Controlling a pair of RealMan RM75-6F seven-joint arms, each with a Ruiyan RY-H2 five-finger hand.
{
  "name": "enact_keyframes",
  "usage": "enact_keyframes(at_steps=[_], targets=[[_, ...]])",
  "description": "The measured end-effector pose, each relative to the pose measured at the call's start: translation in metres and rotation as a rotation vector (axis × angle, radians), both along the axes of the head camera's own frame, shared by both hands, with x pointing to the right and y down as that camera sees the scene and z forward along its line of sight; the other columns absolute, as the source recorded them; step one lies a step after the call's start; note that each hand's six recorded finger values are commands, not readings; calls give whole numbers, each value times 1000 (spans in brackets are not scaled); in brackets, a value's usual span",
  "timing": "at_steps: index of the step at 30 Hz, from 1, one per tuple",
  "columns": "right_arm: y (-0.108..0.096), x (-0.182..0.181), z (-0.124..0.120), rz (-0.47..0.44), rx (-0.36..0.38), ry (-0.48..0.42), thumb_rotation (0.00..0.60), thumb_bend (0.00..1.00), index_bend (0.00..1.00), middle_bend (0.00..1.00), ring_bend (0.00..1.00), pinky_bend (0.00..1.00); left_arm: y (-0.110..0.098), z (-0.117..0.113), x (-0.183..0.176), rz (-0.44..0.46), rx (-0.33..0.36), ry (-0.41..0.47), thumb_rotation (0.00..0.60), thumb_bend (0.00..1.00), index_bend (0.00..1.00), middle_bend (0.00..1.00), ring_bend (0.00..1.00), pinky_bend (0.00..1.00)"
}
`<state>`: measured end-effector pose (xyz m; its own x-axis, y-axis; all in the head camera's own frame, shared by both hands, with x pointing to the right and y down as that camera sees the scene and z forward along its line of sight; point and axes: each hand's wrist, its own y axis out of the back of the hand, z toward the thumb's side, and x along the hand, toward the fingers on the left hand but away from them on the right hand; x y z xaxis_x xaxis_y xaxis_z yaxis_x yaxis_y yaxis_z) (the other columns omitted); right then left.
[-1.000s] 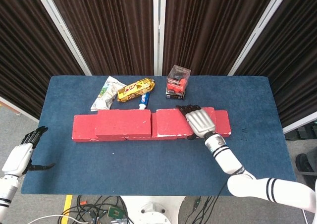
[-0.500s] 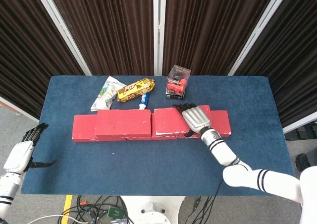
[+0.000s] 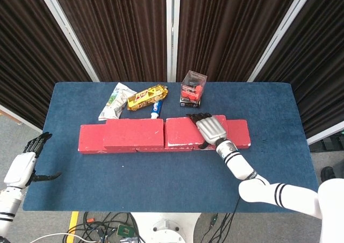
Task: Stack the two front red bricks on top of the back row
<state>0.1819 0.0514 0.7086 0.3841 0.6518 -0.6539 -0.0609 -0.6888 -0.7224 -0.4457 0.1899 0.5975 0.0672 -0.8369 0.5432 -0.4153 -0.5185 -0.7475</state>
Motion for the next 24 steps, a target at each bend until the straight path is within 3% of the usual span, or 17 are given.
enact_keyframes(at_steps=[24], targets=[[3,-15,4,14,-18,5,600,37,0,124,106,151,4,7,-6,-21,-52,18,600,9,0,0,0,0]])
